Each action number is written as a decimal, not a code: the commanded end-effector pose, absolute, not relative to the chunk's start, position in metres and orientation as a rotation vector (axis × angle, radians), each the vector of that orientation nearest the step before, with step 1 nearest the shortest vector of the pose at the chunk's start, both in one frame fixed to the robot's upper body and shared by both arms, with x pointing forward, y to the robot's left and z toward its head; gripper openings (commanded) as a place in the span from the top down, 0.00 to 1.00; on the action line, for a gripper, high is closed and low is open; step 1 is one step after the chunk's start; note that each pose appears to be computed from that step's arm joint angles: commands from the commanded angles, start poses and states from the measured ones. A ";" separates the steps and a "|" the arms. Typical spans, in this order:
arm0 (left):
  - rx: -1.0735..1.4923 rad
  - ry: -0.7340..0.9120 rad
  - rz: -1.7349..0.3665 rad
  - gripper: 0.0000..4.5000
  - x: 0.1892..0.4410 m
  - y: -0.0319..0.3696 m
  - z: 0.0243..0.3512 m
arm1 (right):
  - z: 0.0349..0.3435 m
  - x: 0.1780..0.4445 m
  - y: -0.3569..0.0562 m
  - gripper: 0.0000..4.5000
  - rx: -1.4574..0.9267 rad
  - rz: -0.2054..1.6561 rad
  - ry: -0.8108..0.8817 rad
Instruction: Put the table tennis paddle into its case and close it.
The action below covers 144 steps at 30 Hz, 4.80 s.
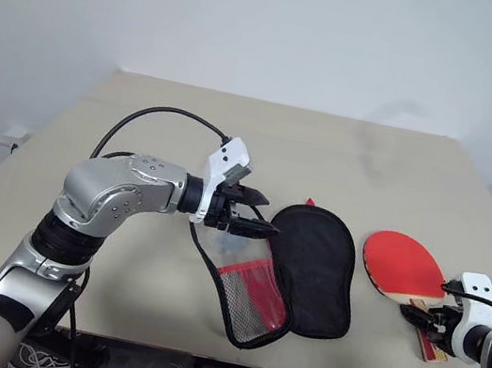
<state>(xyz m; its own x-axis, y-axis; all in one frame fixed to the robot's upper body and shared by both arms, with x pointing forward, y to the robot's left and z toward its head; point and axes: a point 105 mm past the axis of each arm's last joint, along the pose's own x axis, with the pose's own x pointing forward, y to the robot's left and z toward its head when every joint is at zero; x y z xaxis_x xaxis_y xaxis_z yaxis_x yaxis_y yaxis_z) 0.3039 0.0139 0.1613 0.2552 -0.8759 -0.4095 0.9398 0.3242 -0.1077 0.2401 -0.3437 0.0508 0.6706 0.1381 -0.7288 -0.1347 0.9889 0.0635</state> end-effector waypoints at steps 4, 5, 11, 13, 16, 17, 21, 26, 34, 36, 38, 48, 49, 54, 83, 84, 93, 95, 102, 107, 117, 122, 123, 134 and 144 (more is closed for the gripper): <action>0.191 0.401 -1.239 0.12 0.305 0.004 0.173 | 0.049 0.237 -0.342 0.46 -0.012 0.162 0.838; 0.191 0.404 -1.238 0.12 0.305 0.004 0.172 | 0.049 0.237 -0.341 0.50 -0.012 0.163 0.837; 0.186 0.409 -1.232 0.12 0.306 0.007 0.173 | 0.056 0.240 -0.338 0.73 -0.010 0.164 0.817; 0.186 0.413 -1.223 0.12 0.308 0.009 0.172 | 0.061 0.242 -0.337 0.73 -0.011 0.168 0.803; 0.187 0.416 -1.215 0.12 0.310 0.012 0.172 | 0.071 0.247 -0.331 0.73 -0.001 0.183 0.765; 0.185 0.417 -1.212 0.12 0.310 0.013 0.172 | 0.081 0.252 -0.324 0.73 0.015 0.210 0.725; 0.178 0.408 -1.191 0.12 0.316 0.018 0.177 | 0.112 0.265 -0.298 0.73 0.017 0.284 0.624; 0.175 0.397 -1.170 0.12 0.321 0.023 0.184 | 0.133 0.275 -0.273 0.73 0.004 0.326 0.575; 0.180 0.400 -1.124 0.12 0.330 0.031 0.186 | 0.143 0.283 -0.235 0.73 0.042 0.355 0.604; 0.180 0.400 -1.120 0.12 0.331 0.032 0.186 | 0.143 0.281 -0.227 0.73 0.050 0.362 0.611; 0.182 0.403 -1.117 0.12 0.332 0.032 0.184 | 0.146 0.281 -0.218 0.73 0.055 0.375 0.603; 0.175 0.411 -1.110 0.12 0.335 0.030 0.180 | 0.124 0.269 -0.177 0.73 0.079 0.454 0.639; 0.177 0.410 -1.110 0.12 0.335 0.030 0.180 | 0.119 0.266 -0.175 0.73 0.084 0.452 0.652; 0.179 0.412 -1.112 0.12 0.336 0.030 0.178 | 0.103 0.255 -0.182 0.73 0.099 0.399 0.714; 0.190 0.409 -1.160 0.12 0.330 0.024 0.175 | 0.091 0.254 -0.194 0.73 0.147 0.220 0.767; 0.191 0.410 -1.160 0.12 0.330 0.024 0.174 | 0.091 0.254 -0.195 0.73 0.144 0.215 0.768; 0.189 0.410 -1.164 0.12 0.328 0.023 0.174 | 0.085 0.259 -0.200 0.73 0.137 0.144 0.784; 0.189 0.410 -1.163 0.12 0.328 0.023 0.174 | 0.082 0.260 -0.206 0.73 0.141 0.101 0.794; 0.185 0.414 -1.163 0.12 0.327 0.023 0.173 | 0.078 0.262 -0.215 0.73 0.138 0.030 0.802; 0.181 0.412 -1.165 0.12 0.327 0.022 0.173 | 0.076 0.265 -0.219 0.73 0.141 -0.019 0.802; 0.180 0.407 -1.174 0.12 0.326 0.021 0.174 | 0.072 0.263 -0.224 0.73 0.120 -0.045 0.819; 0.184 0.403 -1.174 0.12 0.327 0.021 0.176 | 0.076 0.268 -0.214 0.36 0.119 0.006 0.798; 0.184 0.402 -1.175 0.12 0.327 0.021 0.176 | 0.078 0.269 -0.212 0.28 0.118 0.019 0.790; 0.184 0.396 -1.171 0.12 0.329 0.024 0.178 | 0.132 0.295 -0.203 0.21 0.145 0.158 0.576; 0.175 0.290 -1.190 0.08 0.326 0.058 0.193 | 0.153 0.318 -0.213 0.20 0.125 0.109 0.443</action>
<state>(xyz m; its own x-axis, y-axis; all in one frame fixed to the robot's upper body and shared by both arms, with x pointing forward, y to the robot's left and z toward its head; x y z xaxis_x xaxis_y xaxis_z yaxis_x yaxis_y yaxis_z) 0.3287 0.0566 0.1751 0.3425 -0.8660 -0.3643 0.9212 0.3858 -0.0509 0.3142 -0.2104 0.1417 0.8738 0.1420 -0.4651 -0.0748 0.9843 0.1599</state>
